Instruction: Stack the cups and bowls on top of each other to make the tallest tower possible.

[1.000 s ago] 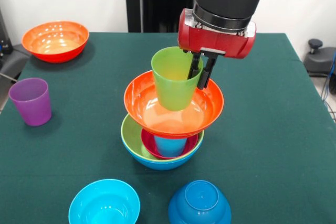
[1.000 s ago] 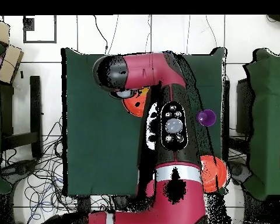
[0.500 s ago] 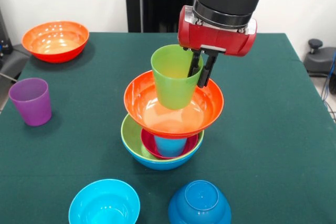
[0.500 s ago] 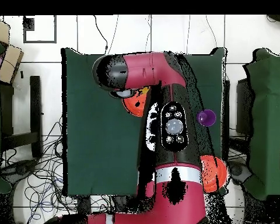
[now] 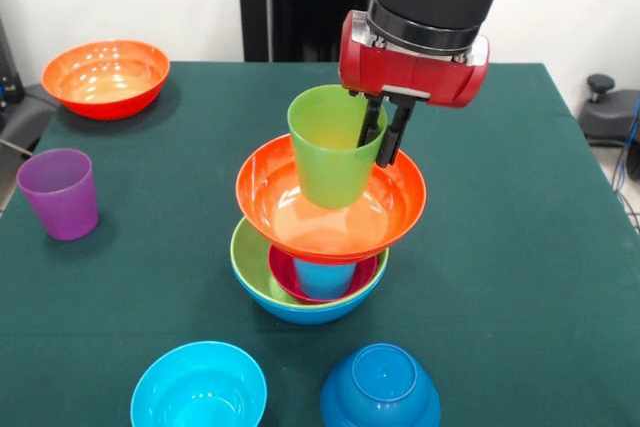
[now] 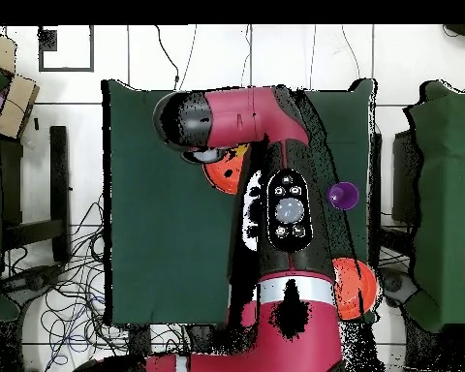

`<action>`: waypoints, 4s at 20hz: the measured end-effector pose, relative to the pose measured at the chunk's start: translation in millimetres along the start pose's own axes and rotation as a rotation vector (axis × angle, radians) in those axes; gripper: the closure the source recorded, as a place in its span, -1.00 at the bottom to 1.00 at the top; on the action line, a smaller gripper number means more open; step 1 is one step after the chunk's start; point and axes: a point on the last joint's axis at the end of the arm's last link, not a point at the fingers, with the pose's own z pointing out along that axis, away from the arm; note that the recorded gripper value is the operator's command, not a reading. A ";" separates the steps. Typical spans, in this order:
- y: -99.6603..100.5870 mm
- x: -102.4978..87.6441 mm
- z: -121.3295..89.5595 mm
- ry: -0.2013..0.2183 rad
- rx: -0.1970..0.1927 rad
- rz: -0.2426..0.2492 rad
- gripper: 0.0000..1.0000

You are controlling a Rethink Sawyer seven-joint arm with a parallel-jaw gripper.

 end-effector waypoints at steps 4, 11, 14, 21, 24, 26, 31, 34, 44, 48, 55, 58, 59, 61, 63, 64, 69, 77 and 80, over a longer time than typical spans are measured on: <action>0.3 2.4 2.2 0.002 0.000 -0.002 1.00; 2.2 4.9 7.2 -0.015 -0.005 -0.006 1.00; 3.4 5.6 10.2 -0.032 -0.009 -0.008 1.00; 4.2 6.8 14.3 -0.047 -0.012 -0.010 1.00; 4.0 7.0 15.3 -0.046 -0.011 -0.010 1.00; 4.0 7.4 16.3 -0.044 -0.011 -0.010 1.00; 4.2 7.8 17.7 -0.042 -0.011 -0.010 1.00; 3.9 7.9 17.8 -0.042 -0.011 -0.010 1.00; 3.7 7.9 17.8 -0.042 -0.011 -0.010 -1.00; 3.7 7.9 17.8 -0.042 -0.011 -0.010 -1.00; 3.4 8.0 17.8 -0.042 -0.010 -0.009 -1.00; 3.2 7.9 17.4 -0.042 -0.010 -0.009 -1.00; 3.2 7.9 16.8 -0.043 -0.011 -0.008 -1.00; 2.9 7.3 14.5 -0.044 -0.013 -0.006 -1.00; 2.4 6.2 10.8 -0.047 -0.015 -0.002 -1.00; 2.1 5.7 8.9 -0.049 -0.016 0.000 -1.00; -1.2 3.7 -4.7 -0.042 -0.024 0.016 -1.00; -25.6 -4.0 -23.2 -0.042 -0.053 0.075 -1.00; -42.0 -3.8 -19.8 -0.035 -0.059 0.102 -1.00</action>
